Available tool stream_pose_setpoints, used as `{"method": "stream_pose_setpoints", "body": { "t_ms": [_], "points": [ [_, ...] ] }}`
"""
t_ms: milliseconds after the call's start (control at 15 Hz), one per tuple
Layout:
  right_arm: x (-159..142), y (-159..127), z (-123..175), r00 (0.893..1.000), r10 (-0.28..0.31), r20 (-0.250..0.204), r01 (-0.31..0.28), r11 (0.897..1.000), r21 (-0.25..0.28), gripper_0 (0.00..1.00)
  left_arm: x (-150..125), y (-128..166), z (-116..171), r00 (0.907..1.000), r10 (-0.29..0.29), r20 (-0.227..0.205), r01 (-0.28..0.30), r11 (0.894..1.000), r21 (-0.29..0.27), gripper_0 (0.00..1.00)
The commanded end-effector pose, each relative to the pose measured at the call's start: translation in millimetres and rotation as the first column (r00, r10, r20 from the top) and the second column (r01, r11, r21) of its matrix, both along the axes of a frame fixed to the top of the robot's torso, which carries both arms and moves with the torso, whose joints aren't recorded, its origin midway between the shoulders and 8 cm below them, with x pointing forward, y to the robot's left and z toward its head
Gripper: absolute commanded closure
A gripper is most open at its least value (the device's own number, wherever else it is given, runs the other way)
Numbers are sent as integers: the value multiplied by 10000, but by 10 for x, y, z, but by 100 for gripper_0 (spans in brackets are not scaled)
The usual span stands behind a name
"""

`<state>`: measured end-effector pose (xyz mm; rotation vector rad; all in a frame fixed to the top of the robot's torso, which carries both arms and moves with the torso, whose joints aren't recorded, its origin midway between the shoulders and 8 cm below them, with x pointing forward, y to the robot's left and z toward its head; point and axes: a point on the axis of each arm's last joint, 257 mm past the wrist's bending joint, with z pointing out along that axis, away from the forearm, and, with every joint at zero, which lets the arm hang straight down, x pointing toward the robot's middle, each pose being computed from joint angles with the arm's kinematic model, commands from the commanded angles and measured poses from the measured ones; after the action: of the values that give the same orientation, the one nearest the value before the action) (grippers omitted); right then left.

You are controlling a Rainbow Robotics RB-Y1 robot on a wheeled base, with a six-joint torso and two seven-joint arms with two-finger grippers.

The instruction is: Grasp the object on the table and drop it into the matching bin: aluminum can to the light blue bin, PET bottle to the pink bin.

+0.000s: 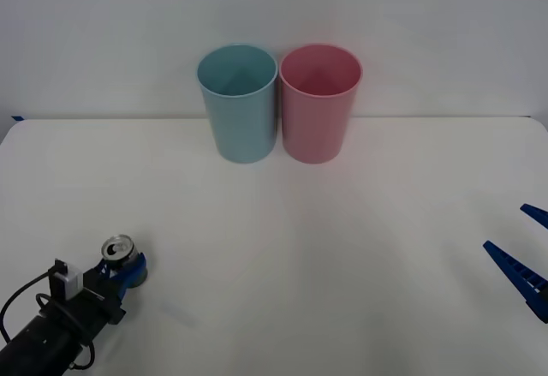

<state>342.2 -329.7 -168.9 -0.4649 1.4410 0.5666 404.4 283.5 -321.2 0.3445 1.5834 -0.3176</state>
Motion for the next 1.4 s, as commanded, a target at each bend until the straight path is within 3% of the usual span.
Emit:
{"method": "stream_pose_setpoints", "body": {
  "t_ms": [67,400,667,867,1000,1133,1400],
  "points": [
    [0,0,0,10000,0,0,0,10000,0,0,-22,45,194,9995,-17,308,18,10000,-44,100],
    [0,0,0,10000,0,0,0,10000,0,0,-41,40,845,9948,-124,1006,228,9944,-1029,100],
    [0,0,0,10000,0,0,0,10000,0,0,1,90,1390,9853,-143,1702,414,9868,-1568,100],
    [0,0,0,10000,0,0,0,10000,0,0,77,206,1690,9763,301,2142,25,9887,-1501,100],
    [0,0,0,10000,0,0,0,10000,0,0,107,215,1861,9702,298,2405,83,9878,-1558,100],
    [0,0,0,10000,0,0,0,10000,0,0,244,99,2028,9713,-74,2376,479,9851,-1652,100],
    [0,0,0,10000,0,0,0,10000,0,0,594,-168,2429,9620,-756,2624,1243,9768,-1746,100]
  ]
}}
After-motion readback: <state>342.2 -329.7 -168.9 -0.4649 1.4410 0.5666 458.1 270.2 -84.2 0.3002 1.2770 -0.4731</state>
